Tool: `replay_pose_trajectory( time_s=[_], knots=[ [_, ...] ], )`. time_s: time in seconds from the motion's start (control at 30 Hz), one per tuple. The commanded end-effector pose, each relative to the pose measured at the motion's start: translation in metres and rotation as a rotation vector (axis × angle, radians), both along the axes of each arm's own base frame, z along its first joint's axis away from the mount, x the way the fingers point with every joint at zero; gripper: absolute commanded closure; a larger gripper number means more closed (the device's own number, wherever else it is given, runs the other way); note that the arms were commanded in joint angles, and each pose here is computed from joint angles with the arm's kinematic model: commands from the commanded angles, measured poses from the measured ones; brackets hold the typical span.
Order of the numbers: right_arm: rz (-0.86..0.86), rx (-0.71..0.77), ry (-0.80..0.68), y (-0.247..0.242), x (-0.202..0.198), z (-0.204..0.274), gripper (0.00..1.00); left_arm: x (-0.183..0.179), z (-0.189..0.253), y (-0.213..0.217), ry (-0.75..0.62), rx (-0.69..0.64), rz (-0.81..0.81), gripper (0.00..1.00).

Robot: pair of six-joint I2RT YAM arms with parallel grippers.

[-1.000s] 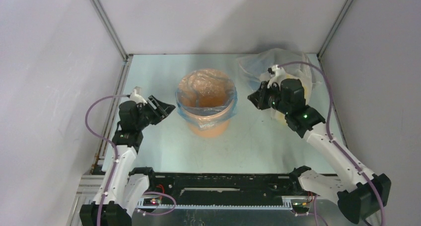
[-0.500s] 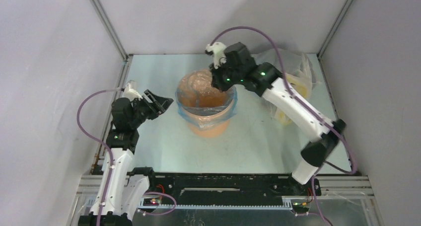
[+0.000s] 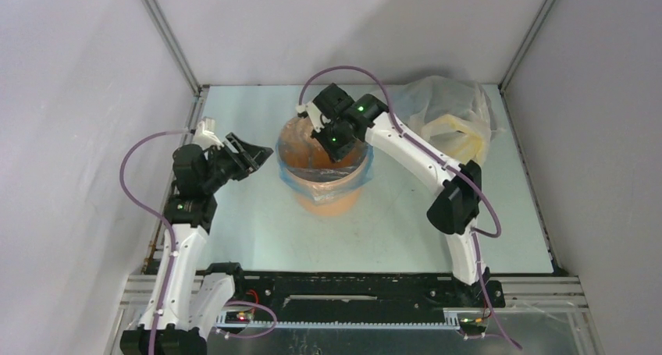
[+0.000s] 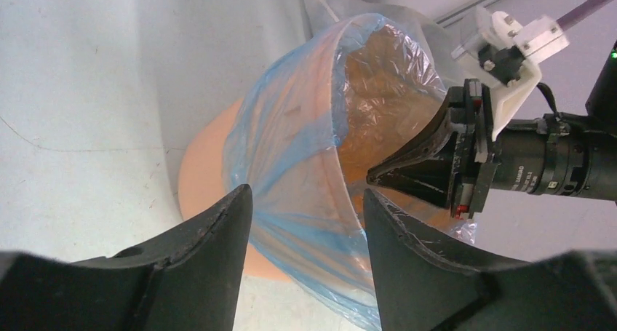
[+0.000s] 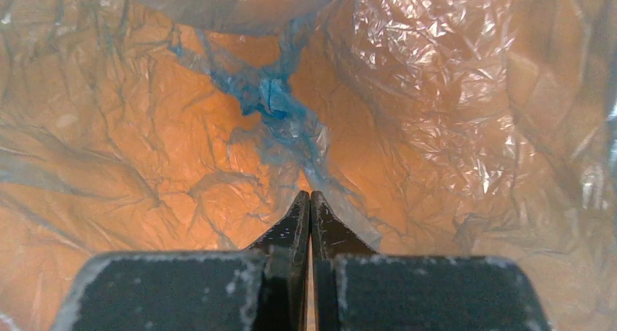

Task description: Put the trash bags into the trash bin

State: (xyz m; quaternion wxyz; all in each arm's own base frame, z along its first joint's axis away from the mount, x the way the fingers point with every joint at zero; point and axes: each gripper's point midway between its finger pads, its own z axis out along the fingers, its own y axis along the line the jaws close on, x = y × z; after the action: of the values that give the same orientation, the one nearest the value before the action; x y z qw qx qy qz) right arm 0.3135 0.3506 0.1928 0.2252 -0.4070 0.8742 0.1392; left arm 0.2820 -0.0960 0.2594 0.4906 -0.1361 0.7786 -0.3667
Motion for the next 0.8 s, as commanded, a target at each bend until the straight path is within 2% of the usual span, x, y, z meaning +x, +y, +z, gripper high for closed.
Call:
replay_pose_trajectory(
  time_s=[0.0,0.2,0.77],
  knots=[
    [0.026,-0.035,-0.002,-0.003,-0.006,-0.001,1.0,0.006,0.024,-0.004,-0.07,0.0,-0.035,0.38],
    [0.013,-0.087,-0.024,-0.007,-0.009,-0.027,1.0,0.014,0.023,-0.008,-0.061,-0.02,-0.048,0.42],
    [0.033,-0.171,0.087,-0.004,-0.014,-0.095,1.0,0.02,0.015,-0.023,-0.028,-0.021,-0.097,0.42]
  ],
)
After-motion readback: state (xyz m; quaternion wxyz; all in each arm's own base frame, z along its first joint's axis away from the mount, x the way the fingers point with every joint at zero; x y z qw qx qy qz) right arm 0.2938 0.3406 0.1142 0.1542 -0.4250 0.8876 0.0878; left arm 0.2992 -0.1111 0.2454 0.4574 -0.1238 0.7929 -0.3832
